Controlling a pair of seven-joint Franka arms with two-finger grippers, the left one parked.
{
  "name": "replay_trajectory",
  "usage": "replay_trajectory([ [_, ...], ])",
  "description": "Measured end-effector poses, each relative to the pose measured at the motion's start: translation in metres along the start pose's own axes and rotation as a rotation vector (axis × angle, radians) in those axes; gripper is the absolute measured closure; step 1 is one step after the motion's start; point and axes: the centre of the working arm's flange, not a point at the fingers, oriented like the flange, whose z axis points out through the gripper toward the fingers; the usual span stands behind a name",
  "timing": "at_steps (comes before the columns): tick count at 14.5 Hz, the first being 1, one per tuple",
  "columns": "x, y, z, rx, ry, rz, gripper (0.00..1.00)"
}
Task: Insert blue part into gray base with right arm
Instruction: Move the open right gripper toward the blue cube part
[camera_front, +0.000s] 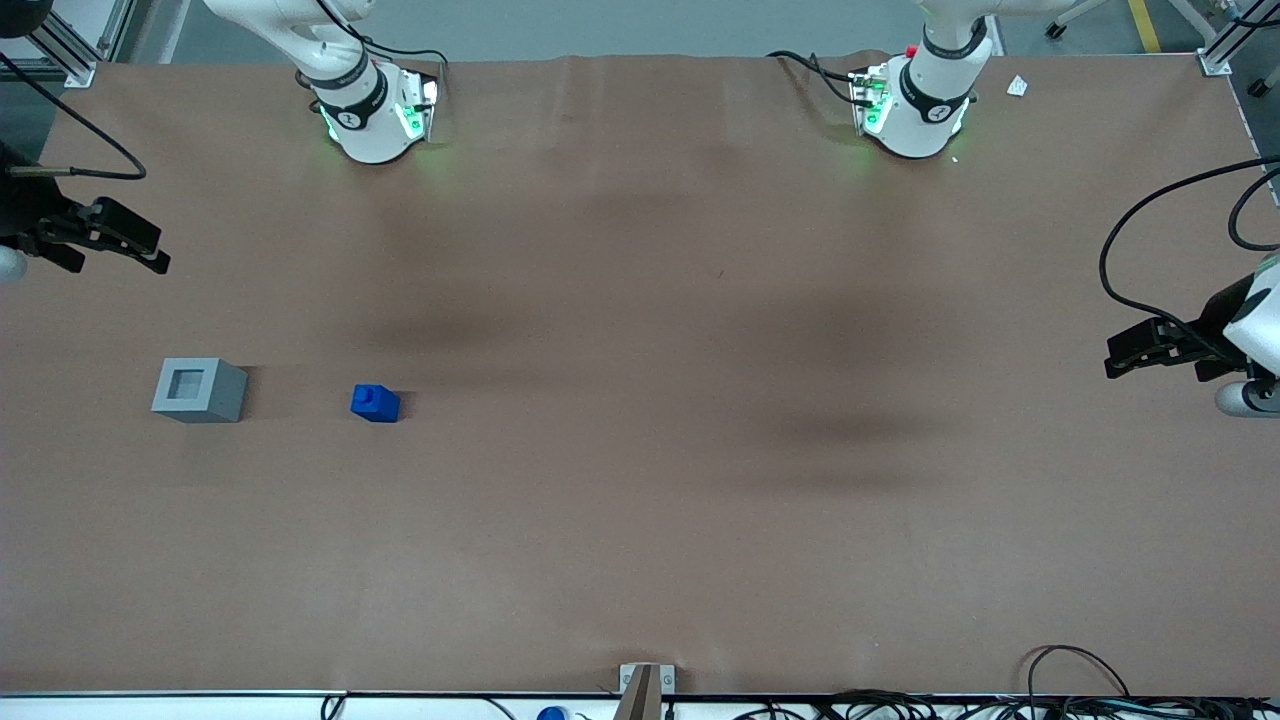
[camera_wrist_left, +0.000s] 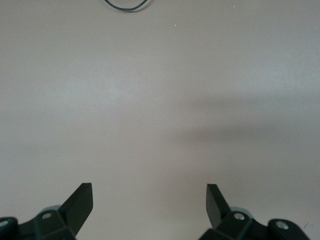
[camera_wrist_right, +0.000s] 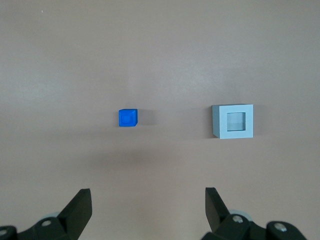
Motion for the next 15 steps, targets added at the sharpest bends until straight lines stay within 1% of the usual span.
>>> replay_trajectory([
  [7, 0.0, 0.0, -0.002, 0.0, 0.003, 0.006, 0.0],
  [9, 0.002, -0.002, 0.002, 0.0, -0.004, 0.004, 0.0],
  [13, 0.02, -0.014, 0.033, -0.001, -0.023, -0.013, 0.0],
  [15, 0.03, -0.02, 0.052, -0.001, -0.023, -0.02, 0.0],
])
